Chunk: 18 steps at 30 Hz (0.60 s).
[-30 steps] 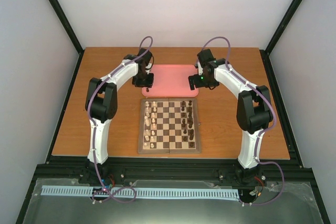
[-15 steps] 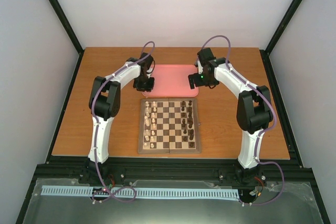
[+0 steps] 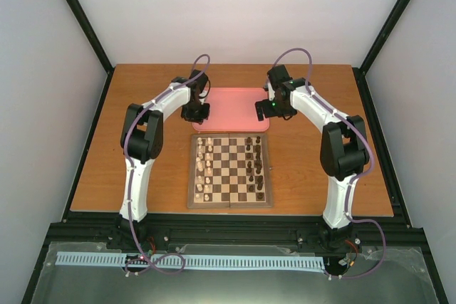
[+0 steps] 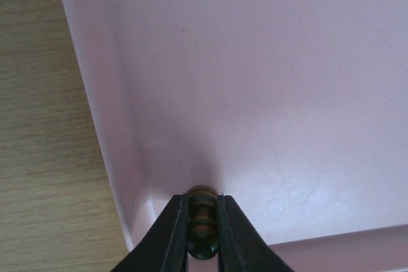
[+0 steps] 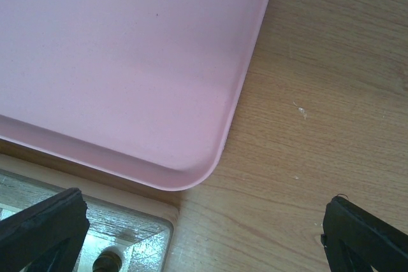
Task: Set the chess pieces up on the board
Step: Pick up the chess piece from the storage box.
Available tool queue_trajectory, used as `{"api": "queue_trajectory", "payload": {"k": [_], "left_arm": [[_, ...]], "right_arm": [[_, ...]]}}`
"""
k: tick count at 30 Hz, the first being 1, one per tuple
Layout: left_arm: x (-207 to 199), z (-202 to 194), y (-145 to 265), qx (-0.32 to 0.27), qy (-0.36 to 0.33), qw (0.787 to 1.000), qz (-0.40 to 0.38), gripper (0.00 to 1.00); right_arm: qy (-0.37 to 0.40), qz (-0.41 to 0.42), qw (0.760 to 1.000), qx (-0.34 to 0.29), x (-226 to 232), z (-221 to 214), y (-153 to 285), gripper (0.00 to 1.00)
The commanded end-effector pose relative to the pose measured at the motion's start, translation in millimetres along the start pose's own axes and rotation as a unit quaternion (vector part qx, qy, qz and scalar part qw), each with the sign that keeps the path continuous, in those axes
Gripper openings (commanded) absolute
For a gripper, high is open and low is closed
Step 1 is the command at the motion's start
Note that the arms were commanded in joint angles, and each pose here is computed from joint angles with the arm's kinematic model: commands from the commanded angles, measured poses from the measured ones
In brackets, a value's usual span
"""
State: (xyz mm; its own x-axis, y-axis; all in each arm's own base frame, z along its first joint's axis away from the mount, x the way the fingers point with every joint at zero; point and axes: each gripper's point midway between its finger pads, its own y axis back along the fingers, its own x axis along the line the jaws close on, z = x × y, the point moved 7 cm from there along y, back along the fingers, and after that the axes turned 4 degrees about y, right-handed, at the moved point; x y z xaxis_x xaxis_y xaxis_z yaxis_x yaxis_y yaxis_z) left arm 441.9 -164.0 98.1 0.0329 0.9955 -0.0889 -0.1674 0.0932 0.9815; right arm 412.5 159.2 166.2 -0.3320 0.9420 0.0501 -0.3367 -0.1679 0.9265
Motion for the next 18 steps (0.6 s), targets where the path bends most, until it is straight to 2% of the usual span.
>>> {"api": "queue_trajectory", "payload": {"k": [1, 2, 7, 11, 13, 18], "left_arm": [[-2, 9, 9, -0.016, -0.001, 1.000, -0.005, 0.05], [-2, 10, 11, -0.017, -0.001, 1.000, -0.004, 0.01], [-6, 10, 28, -0.021, -0.007, 1.000, -0.009, 0.01], [-29, -2, 77, -0.040, -0.040, 0.998, -0.022, 0.01], [-49, -19, 113, -0.051, -0.070, 0.995, -0.045, 0.01], [-110, -92, 172, -0.026, -0.149, 0.981, -0.126, 0.01]], "right_arm": [[0.007, -0.001, 1.000, 0.000, -1, 4, 0, 1.00], [0.006, -0.002, 1.000, 0.000, -1, 3, -1, 1.00], [0.006, -0.002, 1.000, -0.002, -1, 4, 1, 1.00], [0.006, -0.003, 1.000, -0.003, -1, 4, 3, 1.00], [0.005, -0.004, 1.000, -0.004, -1, 4, 4, 1.00], [0.005, -0.009, 1.000, -0.005, -3, 2, 4, 1.00]]}}
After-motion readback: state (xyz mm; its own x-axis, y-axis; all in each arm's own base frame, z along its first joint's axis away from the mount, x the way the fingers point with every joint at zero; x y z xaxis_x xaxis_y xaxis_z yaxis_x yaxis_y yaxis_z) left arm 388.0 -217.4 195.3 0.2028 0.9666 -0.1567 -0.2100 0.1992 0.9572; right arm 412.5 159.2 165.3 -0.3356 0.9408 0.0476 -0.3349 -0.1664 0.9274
